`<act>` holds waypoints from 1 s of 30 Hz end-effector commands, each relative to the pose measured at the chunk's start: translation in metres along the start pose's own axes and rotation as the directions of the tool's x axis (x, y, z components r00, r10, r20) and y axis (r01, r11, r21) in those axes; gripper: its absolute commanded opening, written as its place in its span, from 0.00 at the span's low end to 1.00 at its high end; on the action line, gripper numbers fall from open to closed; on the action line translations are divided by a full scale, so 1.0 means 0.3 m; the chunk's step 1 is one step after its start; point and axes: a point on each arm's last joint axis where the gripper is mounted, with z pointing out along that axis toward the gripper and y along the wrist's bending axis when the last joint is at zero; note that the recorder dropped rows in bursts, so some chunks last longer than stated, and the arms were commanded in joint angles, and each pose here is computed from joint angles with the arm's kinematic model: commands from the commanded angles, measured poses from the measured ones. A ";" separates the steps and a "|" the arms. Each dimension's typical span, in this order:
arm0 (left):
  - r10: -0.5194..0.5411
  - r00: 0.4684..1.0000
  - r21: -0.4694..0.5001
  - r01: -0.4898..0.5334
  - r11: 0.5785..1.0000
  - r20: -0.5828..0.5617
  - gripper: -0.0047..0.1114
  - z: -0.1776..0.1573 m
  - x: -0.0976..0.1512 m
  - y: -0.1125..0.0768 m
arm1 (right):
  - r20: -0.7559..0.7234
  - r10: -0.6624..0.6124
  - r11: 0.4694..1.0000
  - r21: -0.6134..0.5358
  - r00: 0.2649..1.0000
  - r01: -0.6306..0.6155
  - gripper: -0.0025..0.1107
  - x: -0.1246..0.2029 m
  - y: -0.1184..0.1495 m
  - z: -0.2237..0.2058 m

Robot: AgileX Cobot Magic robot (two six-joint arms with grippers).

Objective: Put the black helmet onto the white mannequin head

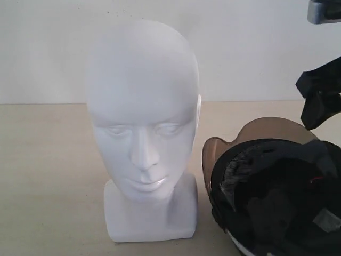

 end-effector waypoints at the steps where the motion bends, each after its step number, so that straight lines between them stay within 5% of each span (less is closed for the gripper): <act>1: 0.001 1.000 -0.006 -0.001 1.000 0.010 0.08 -0.001 -0.003 0.001 | -0.052 -0.139 0.988 0.065 0.989 0.143 0.67 0.032 -0.023 0.035; 5: 0.001 1.000 -0.006 -0.001 1.000 0.010 0.08 -0.001 -0.003 0.001 | -0.257 -0.330 0.918 0.135 0.908 0.372 0.67 0.127 -0.068 0.153; 20: 0.001 1.000 -0.006 -0.001 1.000 0.010 0.08 -0.001 -0.003 0.001 | -0.200 -0.335 0.935 0.050 0.921 0.351 0.67 0.173 -0.038 0.118; 25: 0.001 1.000 -0.006 -0.001 1.000 0.010 0.08 -0.001 -0.003 0.001 | -0.172 -0.425 0.900 0.020 0.889 0.435 0.66 0.181 -0.032 0.094; 30: 0.001 1.000 -0.006 -0.001 1.000 0.010 0.08 -0.001 -0.003 0.001 | -0.165 -0.488 0.868 0.012 0.857 0.497 0.53 0.184 -0.032 0.086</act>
